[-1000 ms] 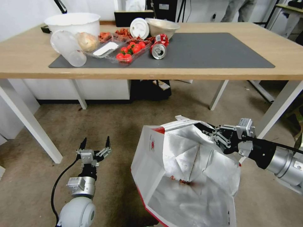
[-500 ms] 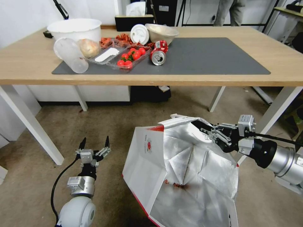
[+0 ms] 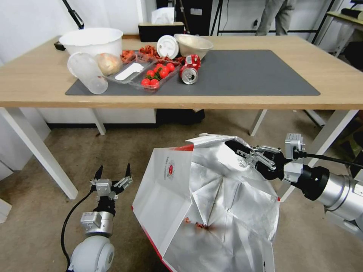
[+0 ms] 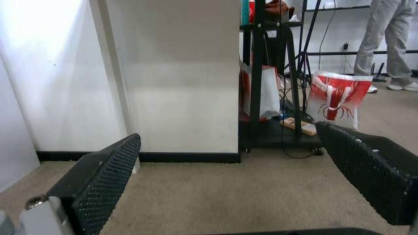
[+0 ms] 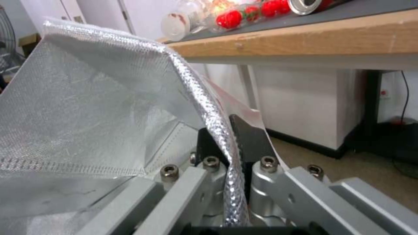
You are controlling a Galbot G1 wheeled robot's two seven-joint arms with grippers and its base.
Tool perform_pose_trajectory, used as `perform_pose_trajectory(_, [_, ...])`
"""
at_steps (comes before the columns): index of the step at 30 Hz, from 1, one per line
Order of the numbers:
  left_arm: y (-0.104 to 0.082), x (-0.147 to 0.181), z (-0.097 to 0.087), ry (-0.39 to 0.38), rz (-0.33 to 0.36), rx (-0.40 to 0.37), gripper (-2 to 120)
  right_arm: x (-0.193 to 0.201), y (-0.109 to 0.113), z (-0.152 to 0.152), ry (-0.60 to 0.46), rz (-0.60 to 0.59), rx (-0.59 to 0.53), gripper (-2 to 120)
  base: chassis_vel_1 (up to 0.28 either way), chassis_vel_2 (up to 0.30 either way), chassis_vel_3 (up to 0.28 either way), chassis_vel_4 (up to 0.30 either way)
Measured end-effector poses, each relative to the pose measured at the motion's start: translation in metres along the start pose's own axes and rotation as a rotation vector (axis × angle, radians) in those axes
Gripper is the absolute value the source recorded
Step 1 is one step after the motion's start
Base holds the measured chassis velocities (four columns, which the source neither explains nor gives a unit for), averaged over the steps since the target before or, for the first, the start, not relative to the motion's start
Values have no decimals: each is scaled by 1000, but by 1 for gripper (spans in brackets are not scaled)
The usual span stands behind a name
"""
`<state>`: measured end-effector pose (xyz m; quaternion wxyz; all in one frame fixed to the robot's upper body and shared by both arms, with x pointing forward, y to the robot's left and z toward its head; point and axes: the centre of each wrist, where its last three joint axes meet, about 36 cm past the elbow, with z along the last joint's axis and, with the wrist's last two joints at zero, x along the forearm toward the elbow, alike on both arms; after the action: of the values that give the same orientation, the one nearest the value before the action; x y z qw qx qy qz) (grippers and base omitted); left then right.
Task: Pick up the food delivery bag from the floor and place it on the table.
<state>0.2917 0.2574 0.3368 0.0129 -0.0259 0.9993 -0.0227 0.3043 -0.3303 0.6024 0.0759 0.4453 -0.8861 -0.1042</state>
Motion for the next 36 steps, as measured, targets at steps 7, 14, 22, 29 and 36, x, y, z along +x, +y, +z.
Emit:
perform_pose_trajectory(7, [1,-1,-1,-4,0,-1,100,0,2,0,1,-11,-6,0,0,0,0,0])
perform_pose_trajectory(14, [2,-1,-2,-6,-4,-2,100,-1,4,-1,4,-29,-15,0,0,0,0,0])
perform_pose_trajectory(22, [2,0,-3,-7,-7,0,100,-1,5,-4,6,-43,-23,0,0,0,0,0])
perform_pose_trajectory(29, [2,-1,-4,-11,-8,2,100,-1,5,-4,6,-46,-26,0,0,0,0,0])
perform_pose_trajectory(36, [3,-2,-5,-12,-7,5,100,-1,6,-3,3,-45,-28,0,0,0,0,0])
